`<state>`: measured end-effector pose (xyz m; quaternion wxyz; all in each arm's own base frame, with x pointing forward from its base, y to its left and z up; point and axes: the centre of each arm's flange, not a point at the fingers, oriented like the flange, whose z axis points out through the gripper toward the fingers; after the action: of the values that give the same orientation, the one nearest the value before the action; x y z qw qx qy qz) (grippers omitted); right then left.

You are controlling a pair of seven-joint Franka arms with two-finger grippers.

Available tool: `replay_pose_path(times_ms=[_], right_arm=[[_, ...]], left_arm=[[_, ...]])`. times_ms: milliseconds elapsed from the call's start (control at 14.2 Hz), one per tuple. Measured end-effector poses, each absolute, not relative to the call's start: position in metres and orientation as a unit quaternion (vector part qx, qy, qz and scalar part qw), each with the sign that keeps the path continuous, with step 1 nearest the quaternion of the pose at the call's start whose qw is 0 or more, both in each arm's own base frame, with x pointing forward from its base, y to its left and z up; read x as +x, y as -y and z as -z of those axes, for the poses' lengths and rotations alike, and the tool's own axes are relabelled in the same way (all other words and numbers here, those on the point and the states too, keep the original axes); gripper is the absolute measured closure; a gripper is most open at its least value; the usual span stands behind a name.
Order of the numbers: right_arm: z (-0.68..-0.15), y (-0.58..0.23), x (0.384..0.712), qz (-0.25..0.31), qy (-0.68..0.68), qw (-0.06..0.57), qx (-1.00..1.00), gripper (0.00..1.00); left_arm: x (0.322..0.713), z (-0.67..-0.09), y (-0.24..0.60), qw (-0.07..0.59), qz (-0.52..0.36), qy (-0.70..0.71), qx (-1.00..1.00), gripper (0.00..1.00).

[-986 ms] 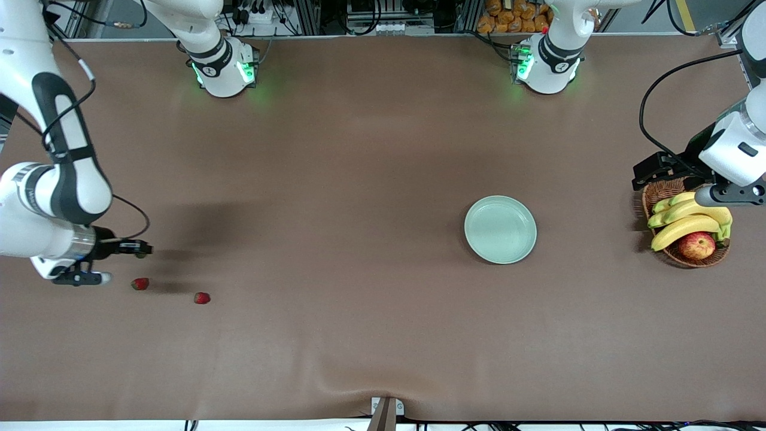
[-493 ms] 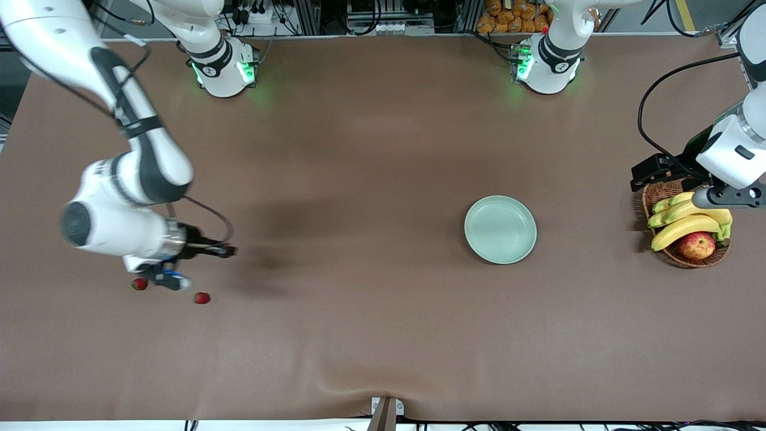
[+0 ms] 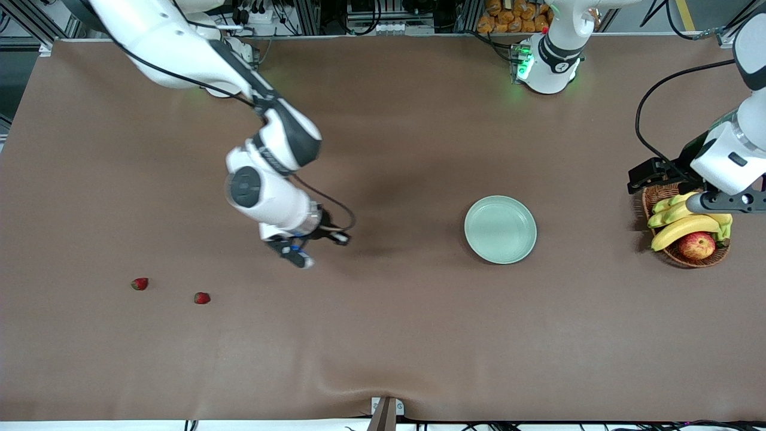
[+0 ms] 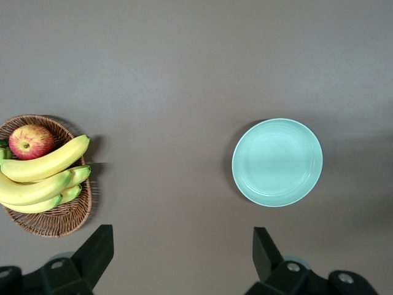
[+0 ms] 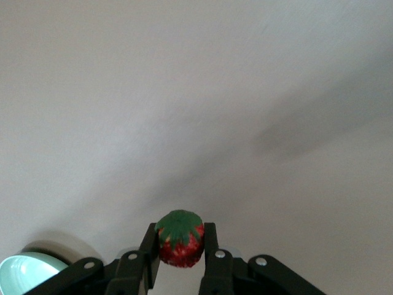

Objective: Collect all strawberries into plate
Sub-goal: 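Set the strawberry mid-table with the right gripper while the left gripper approaches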

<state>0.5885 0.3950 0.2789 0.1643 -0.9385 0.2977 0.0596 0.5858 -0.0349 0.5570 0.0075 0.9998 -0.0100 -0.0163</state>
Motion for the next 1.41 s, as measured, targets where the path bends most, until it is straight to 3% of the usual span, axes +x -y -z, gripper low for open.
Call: replay_pose_path(times_ms=[352, 634, 705, 1127, 1198, 1409], right_arm=[[-0.220, -0.474, 0.561, -0.035, -0.324, 0.157, -0.932, 0.68], [-0.185, -0.502, 0.560, -0.013, -0.342, 0.168, -0.924, 0.67], [-0.180, -0.502, 0.562, -0.010, -0.344, 0.168, -0.924, 0.63], [-0.209, -0.455, 0.610, -0.010, -0.373, 0.144, -0.917, 0.05], [-0.225, -0.435, 0.622, -0.018, -0.367, 0.127, -0.921, 0.00], [-0.280, -0.339, 0.662, -0.053, -0.320, 0.072, -0.943, 0.00]], left_arm=[[0.592, -0.538, 0.045, 0.012, 0.032, 0.017, 0.999, 0.00], [0.605, -0.503, 0.066, 0.043, 0.052, 0.023, 0.997, 0.00], [0.610, -0.493, 0.075, 0.043, 0.054, 0.027, 0.997, 0.00], [0.619, -0.465, 0.128, 0.042, 0.044, 0.029, 0.998, 0.00], [0.620, -0.461, 0.138, 0.043, 0.038, 0.027, 0.998, 0.00], [0.627, -0.441, 0.178, 0.051, 0.014, 0.019, 0.998, 0.00]])
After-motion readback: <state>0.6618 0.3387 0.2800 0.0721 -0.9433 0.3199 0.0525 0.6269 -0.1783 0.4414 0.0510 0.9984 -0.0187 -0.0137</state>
